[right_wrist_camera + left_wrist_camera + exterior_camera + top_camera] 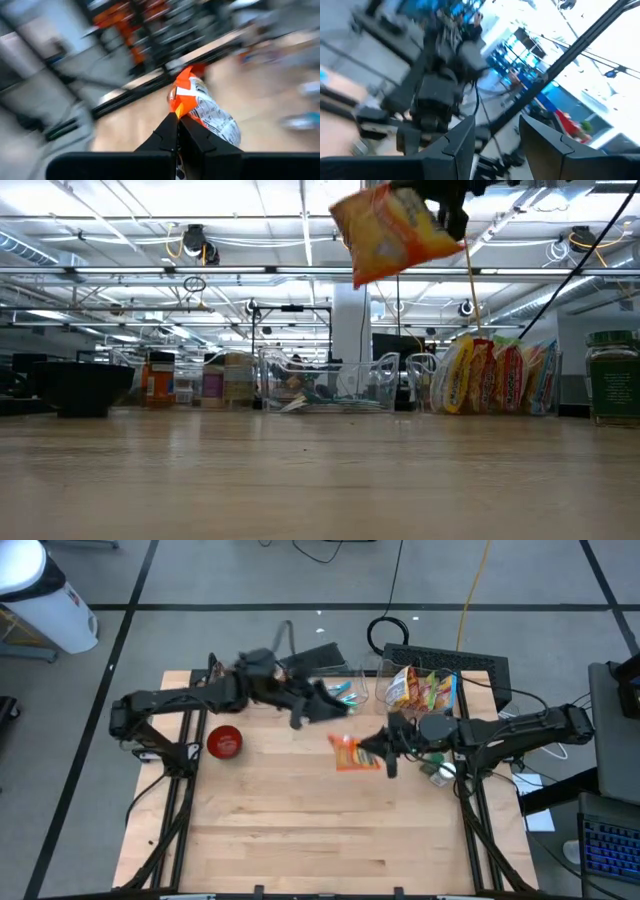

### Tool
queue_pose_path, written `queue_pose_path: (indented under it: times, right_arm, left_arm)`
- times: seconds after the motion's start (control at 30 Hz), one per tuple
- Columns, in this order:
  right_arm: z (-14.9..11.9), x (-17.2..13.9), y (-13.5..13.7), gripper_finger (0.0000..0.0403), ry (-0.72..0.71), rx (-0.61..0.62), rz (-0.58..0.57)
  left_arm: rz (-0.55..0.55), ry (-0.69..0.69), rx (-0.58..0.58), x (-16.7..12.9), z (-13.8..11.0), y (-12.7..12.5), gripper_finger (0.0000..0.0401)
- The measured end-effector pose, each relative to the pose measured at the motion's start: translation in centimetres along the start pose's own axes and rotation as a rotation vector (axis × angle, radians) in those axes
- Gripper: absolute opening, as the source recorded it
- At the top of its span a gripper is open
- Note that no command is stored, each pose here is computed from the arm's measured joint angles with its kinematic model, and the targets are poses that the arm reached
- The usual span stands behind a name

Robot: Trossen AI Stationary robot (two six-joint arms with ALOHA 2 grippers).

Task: Pick & Place Food Item
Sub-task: Put the orange noodle pack into the right transparent bin

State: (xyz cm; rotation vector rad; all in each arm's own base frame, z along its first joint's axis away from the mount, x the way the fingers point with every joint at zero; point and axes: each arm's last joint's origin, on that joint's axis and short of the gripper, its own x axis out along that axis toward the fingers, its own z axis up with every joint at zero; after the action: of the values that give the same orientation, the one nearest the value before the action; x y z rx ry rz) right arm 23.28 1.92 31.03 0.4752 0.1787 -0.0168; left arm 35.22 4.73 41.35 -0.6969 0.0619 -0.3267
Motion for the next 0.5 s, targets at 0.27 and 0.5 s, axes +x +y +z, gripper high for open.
queue_pose_path:
  times: [0.27, 0.5]
  right_arm:
    - [1.1, -0.2, -1.6, 0.0000, -0.286, 0.013, -0.473]
    - [2.8, -1.0, -2.6, 0.0000, -0.561, 0.038, -0.801]
  left_arm:
    - [0.143, -0.075, 0.260, -6.5, 3.3, -2.3, 0.0159]
    - [0.331, -0.101, 0.454, -11.1, 4.5, -3.4, 0.0159]
